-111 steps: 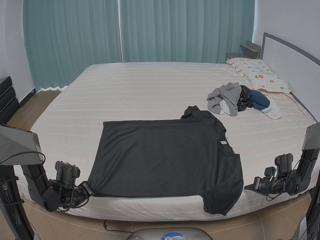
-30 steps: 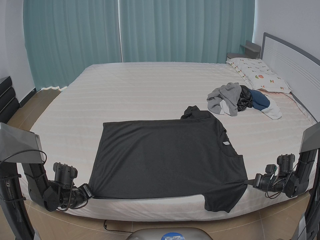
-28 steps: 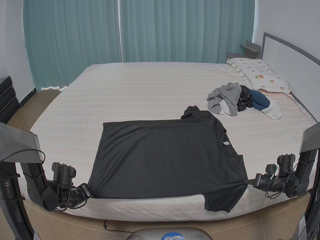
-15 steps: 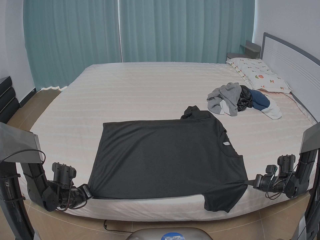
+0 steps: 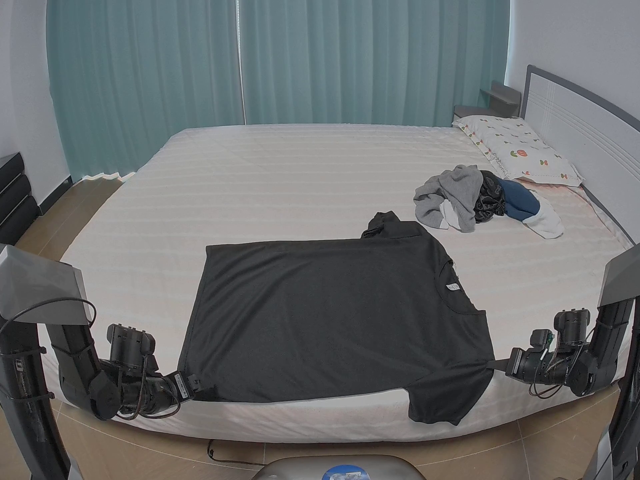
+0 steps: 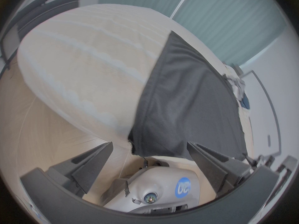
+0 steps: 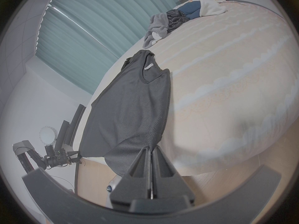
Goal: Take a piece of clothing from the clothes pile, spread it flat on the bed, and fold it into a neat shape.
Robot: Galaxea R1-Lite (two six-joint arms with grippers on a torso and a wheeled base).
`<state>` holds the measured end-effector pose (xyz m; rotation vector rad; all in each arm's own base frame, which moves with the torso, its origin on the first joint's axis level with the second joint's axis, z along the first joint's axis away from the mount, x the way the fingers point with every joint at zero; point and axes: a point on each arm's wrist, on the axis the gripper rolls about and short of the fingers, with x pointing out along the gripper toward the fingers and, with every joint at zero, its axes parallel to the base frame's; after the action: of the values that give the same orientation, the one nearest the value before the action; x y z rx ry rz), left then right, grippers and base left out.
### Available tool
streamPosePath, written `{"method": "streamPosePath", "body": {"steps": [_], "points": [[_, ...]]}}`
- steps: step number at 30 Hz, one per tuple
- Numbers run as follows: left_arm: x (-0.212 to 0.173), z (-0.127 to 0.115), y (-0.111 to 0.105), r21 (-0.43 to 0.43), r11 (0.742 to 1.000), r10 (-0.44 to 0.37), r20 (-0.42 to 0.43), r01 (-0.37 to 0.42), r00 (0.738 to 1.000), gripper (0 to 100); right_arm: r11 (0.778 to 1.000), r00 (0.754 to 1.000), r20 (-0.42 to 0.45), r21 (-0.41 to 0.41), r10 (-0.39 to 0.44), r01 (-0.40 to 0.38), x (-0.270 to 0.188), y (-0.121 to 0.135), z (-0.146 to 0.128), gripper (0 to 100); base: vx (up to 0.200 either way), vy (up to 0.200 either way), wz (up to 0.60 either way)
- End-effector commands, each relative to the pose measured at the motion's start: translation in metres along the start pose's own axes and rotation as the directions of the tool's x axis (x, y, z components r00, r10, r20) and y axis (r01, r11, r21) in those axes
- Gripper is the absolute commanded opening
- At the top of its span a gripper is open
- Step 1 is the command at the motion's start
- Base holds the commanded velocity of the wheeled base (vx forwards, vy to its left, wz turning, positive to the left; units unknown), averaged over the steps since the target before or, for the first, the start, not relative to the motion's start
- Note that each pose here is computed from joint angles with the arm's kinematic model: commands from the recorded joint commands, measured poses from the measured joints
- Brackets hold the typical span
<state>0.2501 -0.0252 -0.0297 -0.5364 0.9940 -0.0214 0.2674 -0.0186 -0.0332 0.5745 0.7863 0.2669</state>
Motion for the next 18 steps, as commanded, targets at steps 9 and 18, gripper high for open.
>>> {"method": "streamPosePath", "body": {"steps": [9, 18], "points": [[0.000, 0.014, 0.017, 0.167, 0.972, -0.162, -0.045, 0.168, 0.986, 100, 1.000, 1.000, 0.008, -0.005, 0.018, -0.018, 0.000, 0.000, 0.001, 0, 0.000, 0.000, 0.00], [0.009, 0.020, 0.015, 0.184, 0.964, -0.187, -0.043, 0.191, 0.981, 100, 1.000, 1.000, 0.009, -0.007, 0.020, -0.020, 0.000, 0.001, 0.001, 0, 0.000, 0.000, 0.00]]}}
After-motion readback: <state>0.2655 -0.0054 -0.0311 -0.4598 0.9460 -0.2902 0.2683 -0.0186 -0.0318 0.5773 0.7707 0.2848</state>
